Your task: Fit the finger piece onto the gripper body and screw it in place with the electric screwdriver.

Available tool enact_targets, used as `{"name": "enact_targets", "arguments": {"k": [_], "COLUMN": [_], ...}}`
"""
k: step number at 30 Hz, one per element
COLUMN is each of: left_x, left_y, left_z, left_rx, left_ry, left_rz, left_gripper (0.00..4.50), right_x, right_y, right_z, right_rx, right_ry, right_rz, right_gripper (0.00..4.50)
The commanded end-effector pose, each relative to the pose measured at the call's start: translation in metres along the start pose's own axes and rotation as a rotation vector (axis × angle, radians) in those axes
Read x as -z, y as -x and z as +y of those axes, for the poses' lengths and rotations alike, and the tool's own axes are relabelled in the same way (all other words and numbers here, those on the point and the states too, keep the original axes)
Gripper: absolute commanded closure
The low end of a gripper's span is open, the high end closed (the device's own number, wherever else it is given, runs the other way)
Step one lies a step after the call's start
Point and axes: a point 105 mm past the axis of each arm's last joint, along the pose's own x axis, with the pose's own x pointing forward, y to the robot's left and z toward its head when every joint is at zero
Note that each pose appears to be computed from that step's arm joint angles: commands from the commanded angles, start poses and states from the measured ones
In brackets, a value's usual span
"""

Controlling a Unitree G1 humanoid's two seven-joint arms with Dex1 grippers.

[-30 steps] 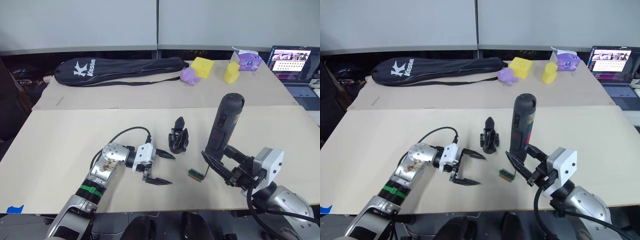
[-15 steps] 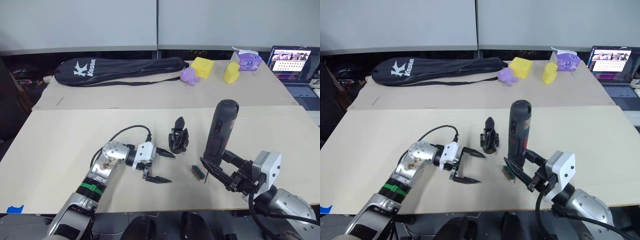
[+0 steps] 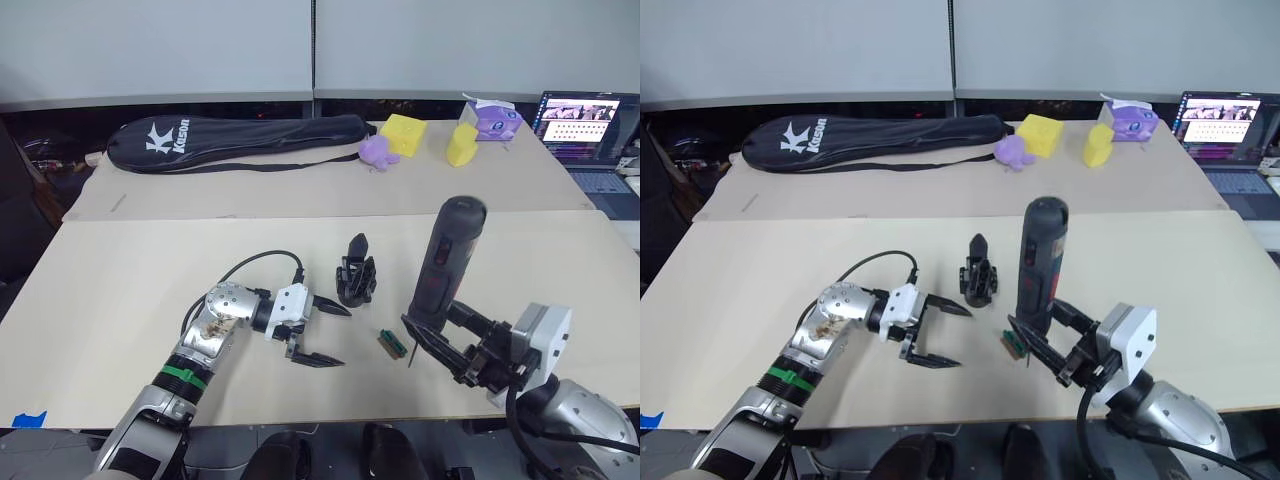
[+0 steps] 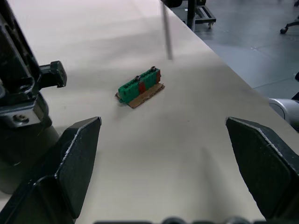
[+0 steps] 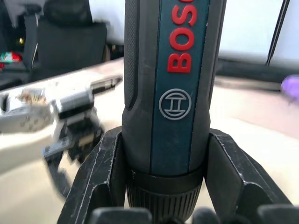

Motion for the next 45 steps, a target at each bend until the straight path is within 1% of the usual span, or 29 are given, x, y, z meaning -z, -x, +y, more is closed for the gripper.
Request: {"name": "enact_targets", "arguments": {"k": [1, 15, 45], "left_x": [-0.009, -0.011, -0.007], "left_y": [-0.001, 0.0, -0.002], "left_z": [0.001, 0.001, 0.0], "left_rx": [0.004, -0.011, -0.002], "left_ry": [-0.008, 0.005, -0.018], "left_rz": [-0.014, -0.008, -0.007], "left_gripper": [0.0, 0.0, 0.0], "right_x": [-0.023, -0.02, -0.011], "right_y": [-0.003, -0.01, -0.01], "right_z": [0.002, 0.003, 0.005], "right_rx": [0.002, -0.002, 0.004], "right_ry": [0.067, 0.072, 0.079], "right_rz": [-0.1, -0.096, -0.056], "right_gripper": [2.58, 2.58, 2.58]}}
